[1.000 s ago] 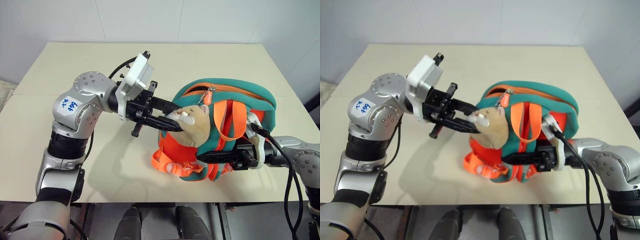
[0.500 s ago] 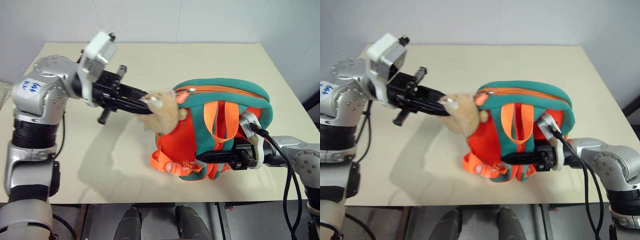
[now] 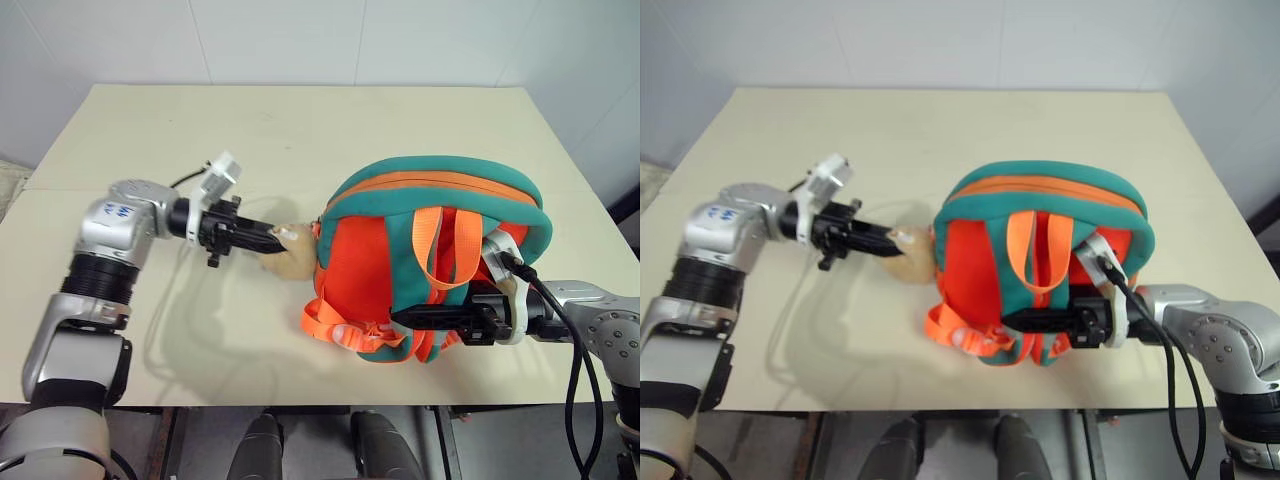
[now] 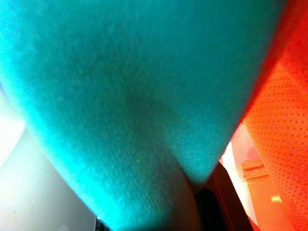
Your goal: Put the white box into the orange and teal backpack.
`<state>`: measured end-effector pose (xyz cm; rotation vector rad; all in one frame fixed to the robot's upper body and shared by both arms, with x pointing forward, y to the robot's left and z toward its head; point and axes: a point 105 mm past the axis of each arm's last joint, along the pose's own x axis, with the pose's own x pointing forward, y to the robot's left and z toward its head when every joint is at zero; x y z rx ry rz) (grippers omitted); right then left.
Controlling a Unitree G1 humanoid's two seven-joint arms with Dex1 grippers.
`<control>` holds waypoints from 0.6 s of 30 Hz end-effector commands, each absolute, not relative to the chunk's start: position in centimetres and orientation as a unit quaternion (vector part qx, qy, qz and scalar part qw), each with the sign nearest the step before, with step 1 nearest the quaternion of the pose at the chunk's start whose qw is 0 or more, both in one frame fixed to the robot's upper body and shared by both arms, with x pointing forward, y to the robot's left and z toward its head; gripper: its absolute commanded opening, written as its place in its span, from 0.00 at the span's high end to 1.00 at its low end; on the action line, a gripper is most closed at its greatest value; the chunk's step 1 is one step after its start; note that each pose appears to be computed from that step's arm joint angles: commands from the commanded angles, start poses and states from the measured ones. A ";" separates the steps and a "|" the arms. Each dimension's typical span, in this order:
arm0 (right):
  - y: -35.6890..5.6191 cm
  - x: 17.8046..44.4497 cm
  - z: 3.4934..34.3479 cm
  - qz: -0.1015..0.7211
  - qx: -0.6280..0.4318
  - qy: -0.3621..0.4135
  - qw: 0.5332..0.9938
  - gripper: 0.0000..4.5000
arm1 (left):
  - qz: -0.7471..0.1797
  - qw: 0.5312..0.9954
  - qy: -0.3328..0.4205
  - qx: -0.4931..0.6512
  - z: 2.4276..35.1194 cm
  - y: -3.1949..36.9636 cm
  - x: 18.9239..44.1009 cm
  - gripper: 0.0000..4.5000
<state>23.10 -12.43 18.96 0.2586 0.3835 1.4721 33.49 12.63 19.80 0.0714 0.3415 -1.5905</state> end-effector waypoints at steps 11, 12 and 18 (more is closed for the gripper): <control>-13.0 24.4 20.1 0.603 0.037 0.099 0.791 1.00 | -0.710 0.691 0.082 0.110 18.8 13.7 31.1 0.90; -13.1 24.4 20.1 0.598 0.024 0.094 0.796 1.00 | -0.704 0.697 0.073 0.118 19.0 13.8 31.1 0.90; -13.5 25.2 22.6 0.552 -0.025 -0.017 0.834 0.56 | -0.669 0.732 0.010 0.125 21.5 14.5 30.1 0.48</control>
